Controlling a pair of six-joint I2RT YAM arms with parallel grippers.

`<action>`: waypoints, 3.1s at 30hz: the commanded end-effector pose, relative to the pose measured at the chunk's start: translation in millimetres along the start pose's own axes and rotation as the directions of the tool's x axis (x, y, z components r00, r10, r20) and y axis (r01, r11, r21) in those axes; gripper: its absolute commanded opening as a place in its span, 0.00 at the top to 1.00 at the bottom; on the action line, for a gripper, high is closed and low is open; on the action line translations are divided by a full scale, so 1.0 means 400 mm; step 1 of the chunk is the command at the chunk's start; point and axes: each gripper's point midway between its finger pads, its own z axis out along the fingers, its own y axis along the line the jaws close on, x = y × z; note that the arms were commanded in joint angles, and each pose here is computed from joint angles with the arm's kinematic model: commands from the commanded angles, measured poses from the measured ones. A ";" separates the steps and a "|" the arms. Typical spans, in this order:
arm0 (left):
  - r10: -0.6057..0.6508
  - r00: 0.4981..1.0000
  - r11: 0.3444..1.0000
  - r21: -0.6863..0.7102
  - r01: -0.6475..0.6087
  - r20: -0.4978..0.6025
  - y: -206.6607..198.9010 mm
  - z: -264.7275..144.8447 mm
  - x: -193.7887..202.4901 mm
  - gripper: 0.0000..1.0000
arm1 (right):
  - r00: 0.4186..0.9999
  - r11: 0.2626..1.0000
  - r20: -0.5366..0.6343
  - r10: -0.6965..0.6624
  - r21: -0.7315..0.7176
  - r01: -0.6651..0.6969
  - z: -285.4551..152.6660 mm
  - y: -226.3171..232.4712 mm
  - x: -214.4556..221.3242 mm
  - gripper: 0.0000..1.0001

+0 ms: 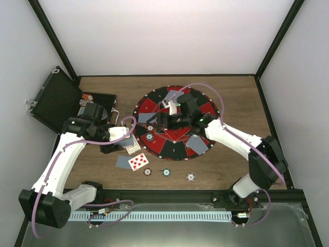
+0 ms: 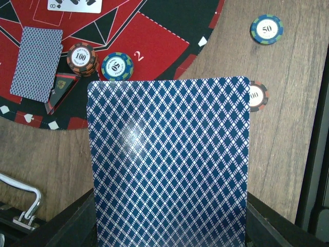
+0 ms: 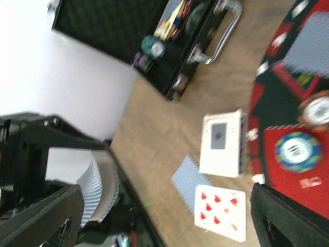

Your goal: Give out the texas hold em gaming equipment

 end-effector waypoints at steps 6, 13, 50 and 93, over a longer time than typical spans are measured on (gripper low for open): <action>0.018 0.999 1.000 -0.019 -0.017 0.046 0.012 -0.021 -0.030 0.96 | 0.975 0.968 -0.216 0.056 -0.229 -0.107 0.107 0.153 0.114 0.14; 0.016 0.999 1.000 -0.016 -0.015 0.044 0.010 -0.021 -0.028 0.96 | 0.958 0.942 -0.279 0.064 -0.300 -0.151 0.166 0.193 0.149 0.15; 0.025 0.999 0.999 -0.021 -0.024 0.047 0.001 -0.023 -0.025 0.96 | 0.931 0.955 -0.336 0.145 -0.197 -0.220 0.222 0.095 0.166 0.48; 0.024 0.998 1.000 -0.015 -0.023 0.050 0.014 -0.026 -0.036 0.96 | 0.915 0.963 -0.376 0.147 -0.157 -0.220 0.226 0.063 0.172 0.43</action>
